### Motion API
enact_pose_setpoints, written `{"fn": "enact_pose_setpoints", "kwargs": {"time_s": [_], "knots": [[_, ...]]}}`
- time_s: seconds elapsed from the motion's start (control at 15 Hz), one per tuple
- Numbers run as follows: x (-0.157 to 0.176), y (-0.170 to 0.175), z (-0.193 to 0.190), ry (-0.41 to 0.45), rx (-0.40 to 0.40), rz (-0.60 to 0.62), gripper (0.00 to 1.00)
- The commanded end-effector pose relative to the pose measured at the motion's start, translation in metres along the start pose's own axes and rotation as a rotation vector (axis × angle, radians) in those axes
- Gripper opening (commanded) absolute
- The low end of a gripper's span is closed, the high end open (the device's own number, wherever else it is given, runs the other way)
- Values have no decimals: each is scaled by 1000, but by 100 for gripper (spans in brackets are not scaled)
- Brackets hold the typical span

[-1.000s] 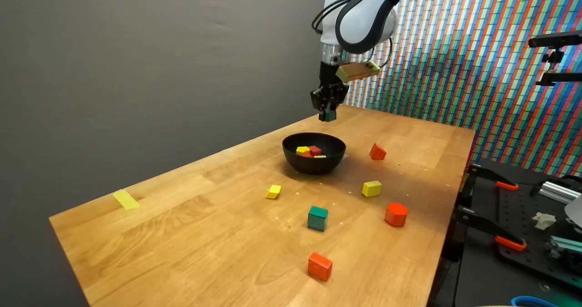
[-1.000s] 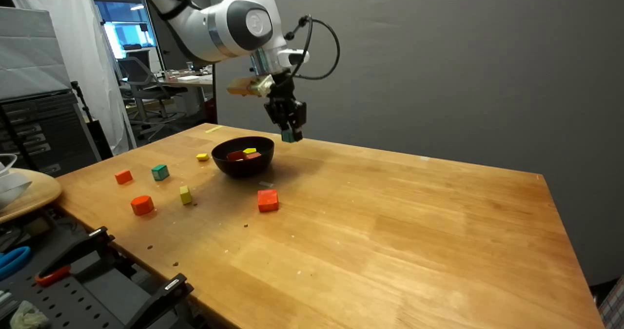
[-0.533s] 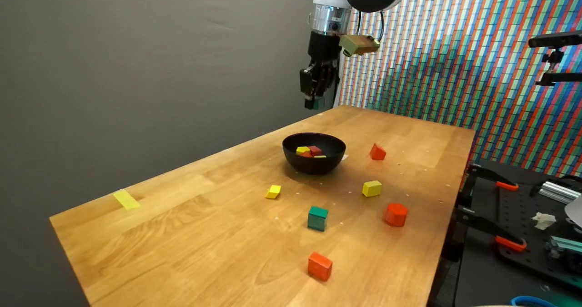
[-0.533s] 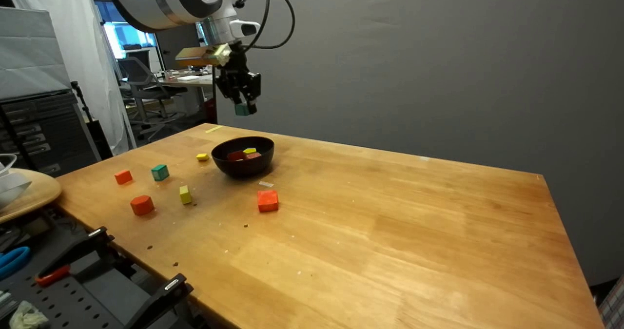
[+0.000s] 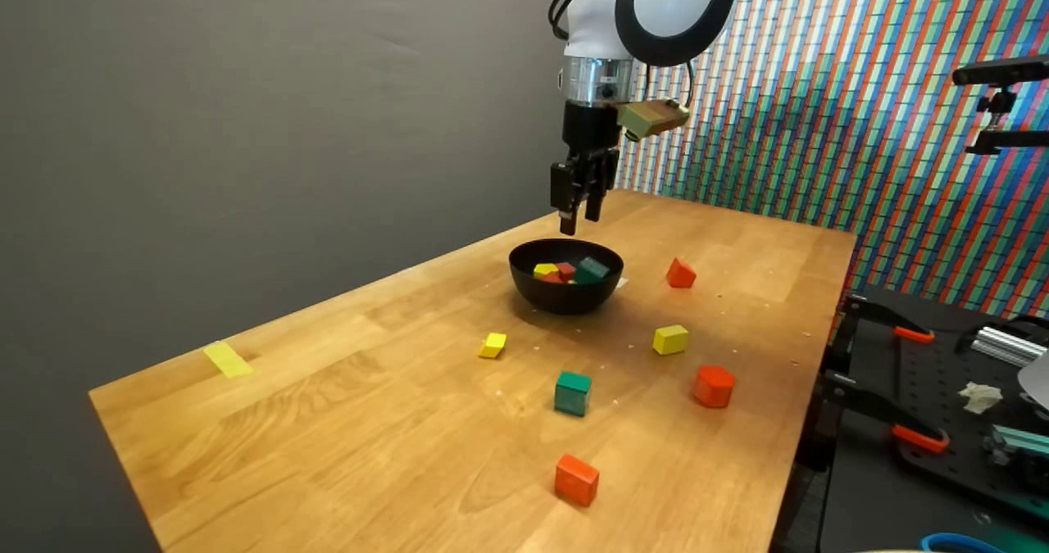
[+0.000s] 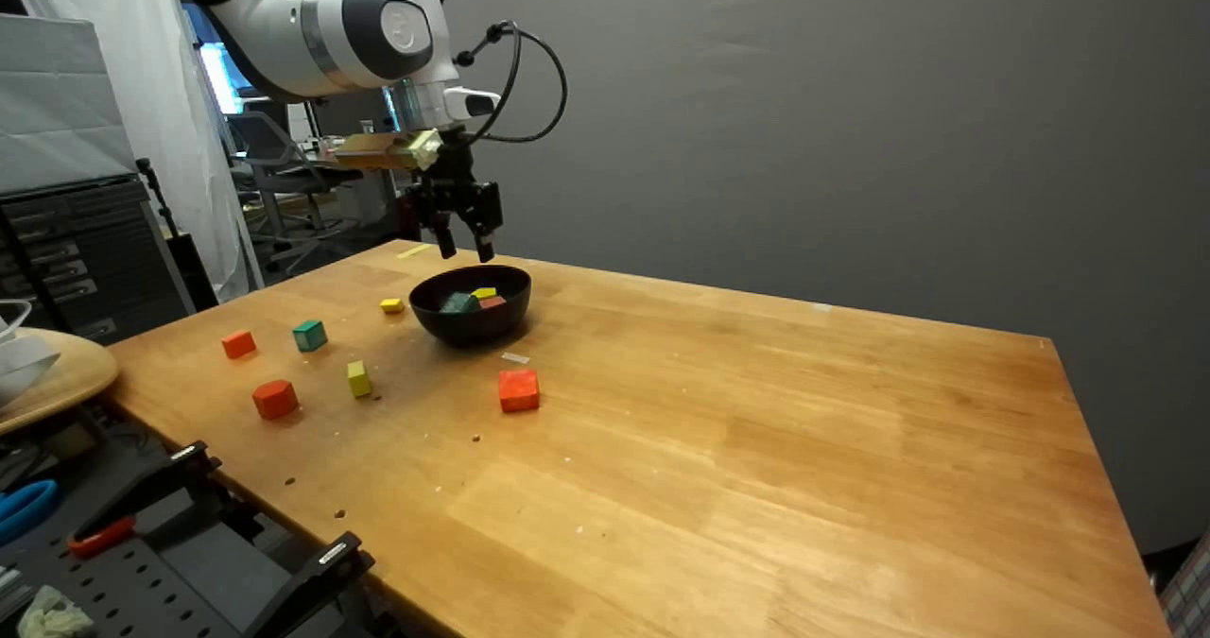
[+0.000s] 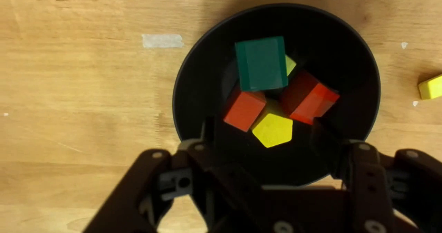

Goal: Put the colored blocks into the black bowl

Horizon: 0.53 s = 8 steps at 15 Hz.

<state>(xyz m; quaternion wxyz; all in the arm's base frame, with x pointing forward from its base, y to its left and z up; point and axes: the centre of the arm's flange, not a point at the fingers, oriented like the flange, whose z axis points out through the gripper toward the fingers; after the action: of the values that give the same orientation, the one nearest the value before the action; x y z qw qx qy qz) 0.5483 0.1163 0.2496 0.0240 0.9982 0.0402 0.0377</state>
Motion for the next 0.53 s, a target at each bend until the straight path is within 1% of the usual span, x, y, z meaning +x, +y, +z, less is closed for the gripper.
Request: {"fn": "enact_pose_setpoints", "kwargs": {"time_s": [0.0, 0.07, 0.13, 0.33, 0.47], "knots": [[-2, 1, -5, 0, -14, 11, 93], [-7, 7, -11, -7, -30, 47, 96], [-13, 14, -14, -1, -36, 90, 100], [-42, 55, -9, -25, -60, 284, 100], [-69, 84, 3, -63, -64, 399, 100]]}}
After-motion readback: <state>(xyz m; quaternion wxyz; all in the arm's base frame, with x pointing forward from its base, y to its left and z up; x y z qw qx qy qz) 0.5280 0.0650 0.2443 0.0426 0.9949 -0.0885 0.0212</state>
